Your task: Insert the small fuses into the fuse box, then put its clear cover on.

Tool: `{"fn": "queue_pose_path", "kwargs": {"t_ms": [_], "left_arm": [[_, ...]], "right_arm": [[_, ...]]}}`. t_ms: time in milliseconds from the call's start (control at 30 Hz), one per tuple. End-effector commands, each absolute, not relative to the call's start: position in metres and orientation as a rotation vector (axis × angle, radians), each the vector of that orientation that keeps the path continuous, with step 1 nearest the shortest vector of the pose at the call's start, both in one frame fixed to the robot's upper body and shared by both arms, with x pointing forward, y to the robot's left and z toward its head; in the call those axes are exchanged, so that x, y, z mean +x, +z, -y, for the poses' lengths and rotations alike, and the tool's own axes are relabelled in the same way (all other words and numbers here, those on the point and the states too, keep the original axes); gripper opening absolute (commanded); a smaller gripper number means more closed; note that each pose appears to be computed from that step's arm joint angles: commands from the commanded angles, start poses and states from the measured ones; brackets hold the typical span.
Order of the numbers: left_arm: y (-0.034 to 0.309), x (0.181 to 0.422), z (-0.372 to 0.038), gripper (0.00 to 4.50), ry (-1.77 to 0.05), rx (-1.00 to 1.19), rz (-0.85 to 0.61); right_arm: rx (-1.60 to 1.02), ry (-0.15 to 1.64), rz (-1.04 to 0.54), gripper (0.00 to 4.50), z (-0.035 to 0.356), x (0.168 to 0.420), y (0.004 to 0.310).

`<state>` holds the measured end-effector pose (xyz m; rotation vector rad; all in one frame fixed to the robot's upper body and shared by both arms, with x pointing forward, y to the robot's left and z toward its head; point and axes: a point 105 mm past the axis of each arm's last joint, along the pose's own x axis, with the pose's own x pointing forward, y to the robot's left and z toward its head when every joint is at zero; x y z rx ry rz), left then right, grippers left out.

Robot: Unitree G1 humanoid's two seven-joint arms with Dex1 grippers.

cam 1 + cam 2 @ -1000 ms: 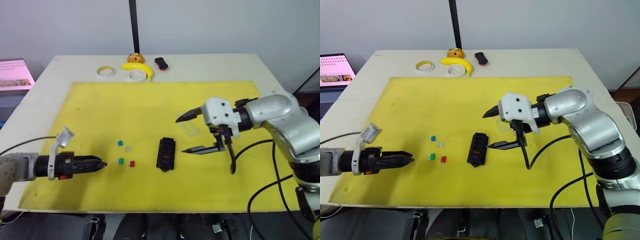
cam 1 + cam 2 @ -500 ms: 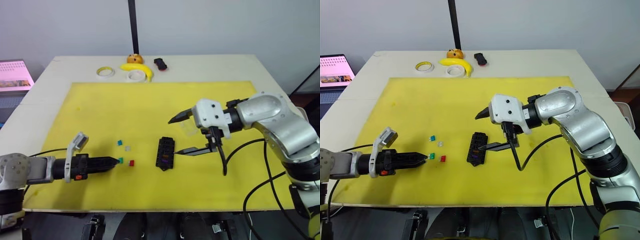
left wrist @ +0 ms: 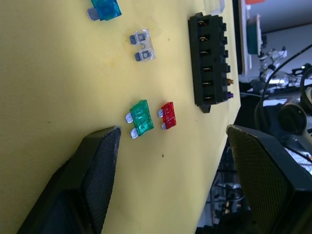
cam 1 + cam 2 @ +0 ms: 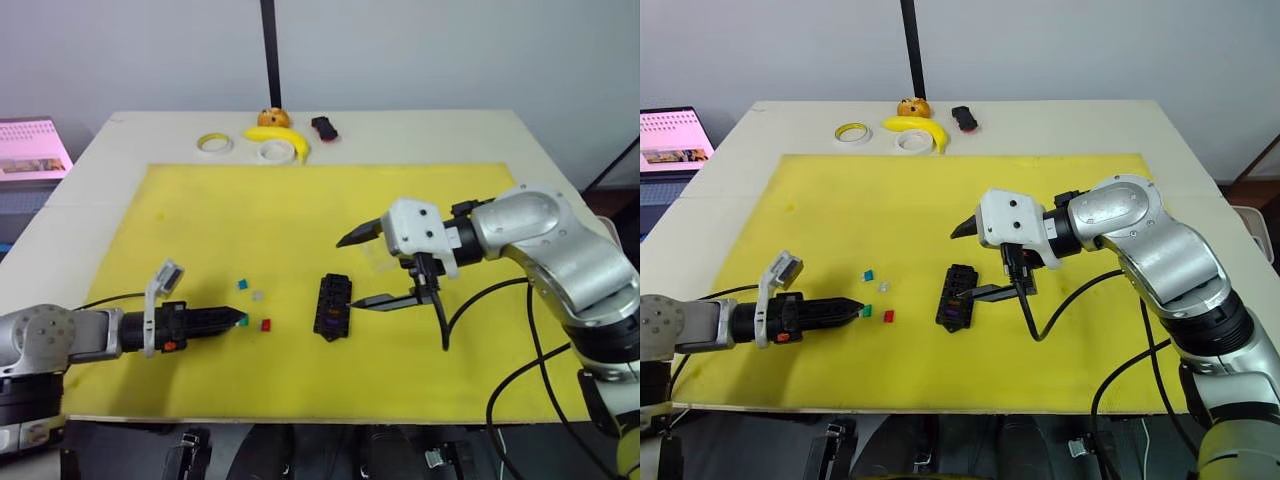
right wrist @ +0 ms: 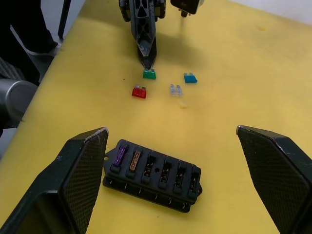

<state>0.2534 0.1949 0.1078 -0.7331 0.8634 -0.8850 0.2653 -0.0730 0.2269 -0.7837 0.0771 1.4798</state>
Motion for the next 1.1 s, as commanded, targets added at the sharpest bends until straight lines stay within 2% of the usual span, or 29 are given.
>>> {"fn": "queue_pose_path", "kwargs": {"t_ms": [33,600,700,1100], "left_arm": [[0.104,0.257,-0.191,3.69,-0.881,-0.703,-0.853],[0.091,0.254,-0.191,3.69,-0.897,-0.659,-0.866],[0.091,0.255,-0.191,2.82,-0.897,-0.663,-0.858],[0.087,0.257,-0.188,2.82,-0.901,-0.668,-0.854]], "right_arm": [[-0.818,1.481,-0.027,4.5,0.068,0.26,0.235],[-0.803,1.481,-0.04,4.5,0.064,0.256,0.234],[-0.802,1.478,-0.038,4.5,0.063,0.257,0.233],[-0.813,1.48,-0.036,4.5,0.063,0.256,0.233]]}}
